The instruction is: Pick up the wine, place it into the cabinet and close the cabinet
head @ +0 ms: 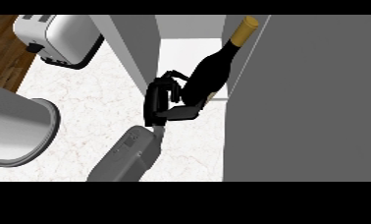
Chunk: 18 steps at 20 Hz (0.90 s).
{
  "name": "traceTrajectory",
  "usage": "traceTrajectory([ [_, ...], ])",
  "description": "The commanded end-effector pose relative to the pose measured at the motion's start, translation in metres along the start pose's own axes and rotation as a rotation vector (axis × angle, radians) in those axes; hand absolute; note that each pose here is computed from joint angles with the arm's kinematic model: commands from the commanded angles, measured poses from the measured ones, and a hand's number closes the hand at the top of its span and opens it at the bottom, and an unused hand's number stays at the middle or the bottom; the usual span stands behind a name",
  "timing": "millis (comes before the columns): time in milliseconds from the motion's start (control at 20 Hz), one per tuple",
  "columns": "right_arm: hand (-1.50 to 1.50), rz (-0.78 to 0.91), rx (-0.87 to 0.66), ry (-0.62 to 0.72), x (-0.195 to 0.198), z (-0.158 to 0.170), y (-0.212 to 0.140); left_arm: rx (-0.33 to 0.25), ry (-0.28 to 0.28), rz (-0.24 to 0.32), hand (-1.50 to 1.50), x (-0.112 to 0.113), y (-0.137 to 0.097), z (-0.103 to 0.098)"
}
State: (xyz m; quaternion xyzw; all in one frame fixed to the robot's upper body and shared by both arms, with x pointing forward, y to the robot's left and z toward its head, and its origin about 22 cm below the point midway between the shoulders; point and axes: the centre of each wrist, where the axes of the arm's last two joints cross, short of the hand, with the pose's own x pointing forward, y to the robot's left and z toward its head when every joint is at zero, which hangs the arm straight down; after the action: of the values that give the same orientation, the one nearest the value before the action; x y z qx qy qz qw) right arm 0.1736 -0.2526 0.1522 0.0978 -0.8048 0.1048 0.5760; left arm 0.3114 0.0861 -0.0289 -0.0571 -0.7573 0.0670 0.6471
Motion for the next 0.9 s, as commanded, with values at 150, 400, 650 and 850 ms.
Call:
traceTrajectory([
  [150,-1.5,-0.023,-0.004,-0.007,-0.006,0.006,-0.011,0.051,0.004,0.089,1.5,-0.016,0.02,-0.02],
  [400,-1.5,-0.018,-0.009,0.001,-0.01,0.002,0.0,0.025,0.024,0.126,1.5,-0.029,0.025,-0.016],
  [650,-1.5,-0.017,0.001,0.0,-0.018,-0.016,0.003,0.004,0.024,0.116,1.5,-0.019,0.018,-0.038],
  [850,-1.5,-0.024,-0.005,-0.005,-0.015,0.002,0.003,0.028,0.042,0.128,1.5,-0.037,0.029,-0.031],
])
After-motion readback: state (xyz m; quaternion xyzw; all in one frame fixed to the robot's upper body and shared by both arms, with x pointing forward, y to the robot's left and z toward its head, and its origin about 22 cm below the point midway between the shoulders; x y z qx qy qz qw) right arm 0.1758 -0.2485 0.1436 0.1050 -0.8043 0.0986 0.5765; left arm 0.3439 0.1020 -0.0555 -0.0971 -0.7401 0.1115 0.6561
